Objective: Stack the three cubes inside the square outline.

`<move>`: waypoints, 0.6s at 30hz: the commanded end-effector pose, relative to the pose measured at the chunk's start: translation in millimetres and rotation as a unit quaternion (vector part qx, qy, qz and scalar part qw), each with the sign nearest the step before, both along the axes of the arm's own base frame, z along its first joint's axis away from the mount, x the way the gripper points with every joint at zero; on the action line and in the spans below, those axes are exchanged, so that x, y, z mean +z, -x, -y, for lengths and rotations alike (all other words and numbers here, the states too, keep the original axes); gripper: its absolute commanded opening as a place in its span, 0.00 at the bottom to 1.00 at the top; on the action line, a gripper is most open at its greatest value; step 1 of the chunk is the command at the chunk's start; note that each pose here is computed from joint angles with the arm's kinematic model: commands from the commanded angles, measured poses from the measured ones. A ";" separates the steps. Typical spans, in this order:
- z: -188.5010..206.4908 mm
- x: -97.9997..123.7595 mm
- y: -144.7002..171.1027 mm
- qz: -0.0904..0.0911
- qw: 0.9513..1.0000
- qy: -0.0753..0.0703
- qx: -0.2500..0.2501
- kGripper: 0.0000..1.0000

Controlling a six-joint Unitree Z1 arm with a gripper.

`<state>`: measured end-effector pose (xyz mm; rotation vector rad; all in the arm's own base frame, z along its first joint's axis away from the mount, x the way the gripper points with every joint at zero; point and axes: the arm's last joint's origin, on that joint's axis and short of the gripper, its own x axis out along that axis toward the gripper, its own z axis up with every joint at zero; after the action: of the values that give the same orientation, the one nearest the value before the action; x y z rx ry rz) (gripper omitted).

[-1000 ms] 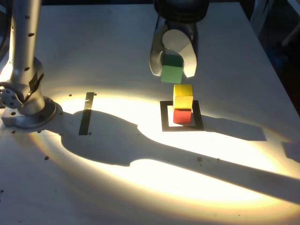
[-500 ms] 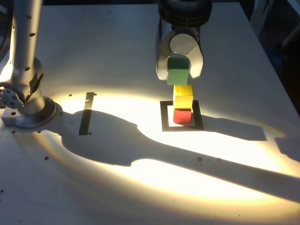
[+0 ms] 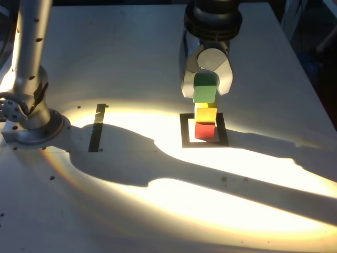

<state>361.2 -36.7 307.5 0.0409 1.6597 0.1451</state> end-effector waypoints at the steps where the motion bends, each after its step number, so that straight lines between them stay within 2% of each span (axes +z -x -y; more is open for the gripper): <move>1: -0.4 -3.5 -1.5 -0.003 1.000 0.000 0.002 0.15; 4: -0.3 -5.1 -2.4 -0.003 1.000 0.000 0.002 0.19; 12: -4.9 -9.3 -3.5 -0.011 1.000 0.001 0.004 0.43; 18: -8.2 -10.3 -2.7 -0.016 1.000 -0.002 0.004 0.47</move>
<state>364.0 -29.8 298.8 0.0374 1.6832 0.1525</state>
